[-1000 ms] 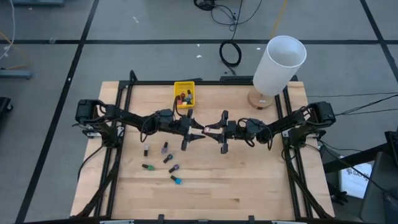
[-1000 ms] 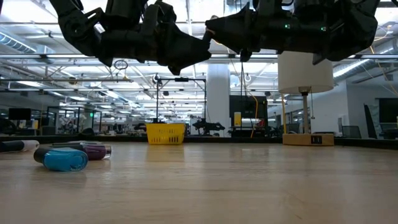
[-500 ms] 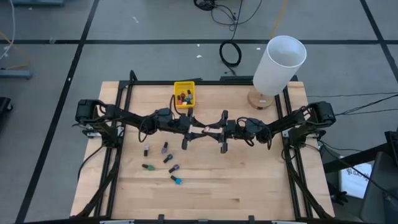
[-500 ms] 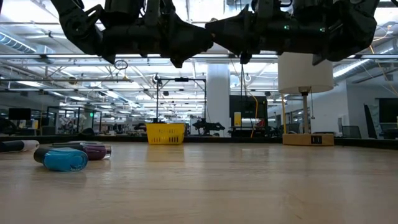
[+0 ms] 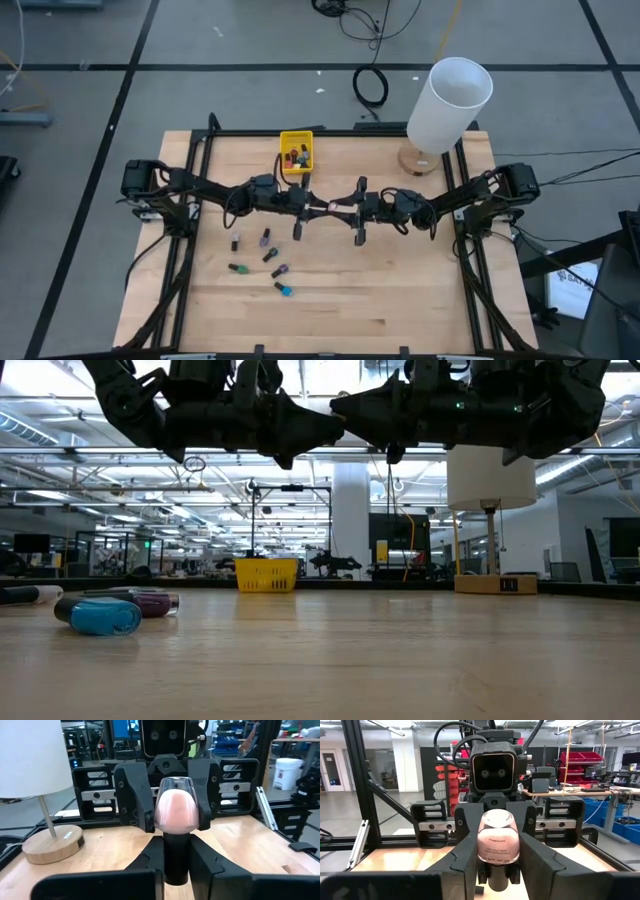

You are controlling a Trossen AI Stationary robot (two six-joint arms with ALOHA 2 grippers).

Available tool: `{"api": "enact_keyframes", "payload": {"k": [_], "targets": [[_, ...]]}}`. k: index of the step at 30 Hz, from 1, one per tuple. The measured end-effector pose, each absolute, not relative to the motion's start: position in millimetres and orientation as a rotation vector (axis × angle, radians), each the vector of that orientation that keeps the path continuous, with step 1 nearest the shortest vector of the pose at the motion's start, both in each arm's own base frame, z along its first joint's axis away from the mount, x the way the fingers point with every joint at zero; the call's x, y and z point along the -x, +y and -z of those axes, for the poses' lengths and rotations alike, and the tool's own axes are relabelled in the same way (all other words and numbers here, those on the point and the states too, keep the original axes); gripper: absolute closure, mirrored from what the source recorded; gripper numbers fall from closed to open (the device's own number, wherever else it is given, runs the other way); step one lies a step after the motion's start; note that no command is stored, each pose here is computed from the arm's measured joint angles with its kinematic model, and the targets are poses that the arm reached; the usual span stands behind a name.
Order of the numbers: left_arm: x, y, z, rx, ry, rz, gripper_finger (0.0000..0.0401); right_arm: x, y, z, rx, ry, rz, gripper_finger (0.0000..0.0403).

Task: Pick & Place Nail Polish
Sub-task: Put the pink nail polish bottle into the yellow bin

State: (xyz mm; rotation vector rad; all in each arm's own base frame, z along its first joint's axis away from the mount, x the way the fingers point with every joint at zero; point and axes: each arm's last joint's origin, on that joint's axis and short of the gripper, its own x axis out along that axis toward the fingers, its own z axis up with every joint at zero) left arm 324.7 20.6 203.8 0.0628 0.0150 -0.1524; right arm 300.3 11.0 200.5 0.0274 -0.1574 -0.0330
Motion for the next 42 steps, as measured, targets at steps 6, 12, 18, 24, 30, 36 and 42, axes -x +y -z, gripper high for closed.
{"api": "enact_keyframes", "payload": {"k": [6, 12, 18, 24, 30, 36, 42], "targets": [[-323, 26, -207, -0.065, 0.012, 0.098, 0.0365, -300, 10, -201, -0.006, -0.157, 0.087, 0.0247], [-309, 50, -224, -0.057, 0.054, -0.046, 0.0365, -289, 8, -216, 0.011, -0.094, 0.162, 0.0123], [-284, 93, -230, 0.011, 0.184, -0.320, 0.0365, -268, 7, -236, -0.040, -0.015, 0.162, 0.0071], [-265, 143, -203, 0.208, 0.324, -0.567, 0.0365, -254, 6, -249, -0.064, 0.013, 0.163, 0.0070], [-260, 170, -168, 0.387, 0.390, -0.671, 0.0365, -253, 6, -248, -0.057, 0.022, 0.163, 0.0082], [-261, 177, -149, 0.429, 0.436, -0.698, 0.0351, -254, 6, -246, -0.055, 0.033, 0.162, 0.0083], [-262, 176, -151, 0.424, 0.429, -0.696, 0.0300, -254, 6, -245, -0.053, 0.043, 0.163, 0.0083]]}}
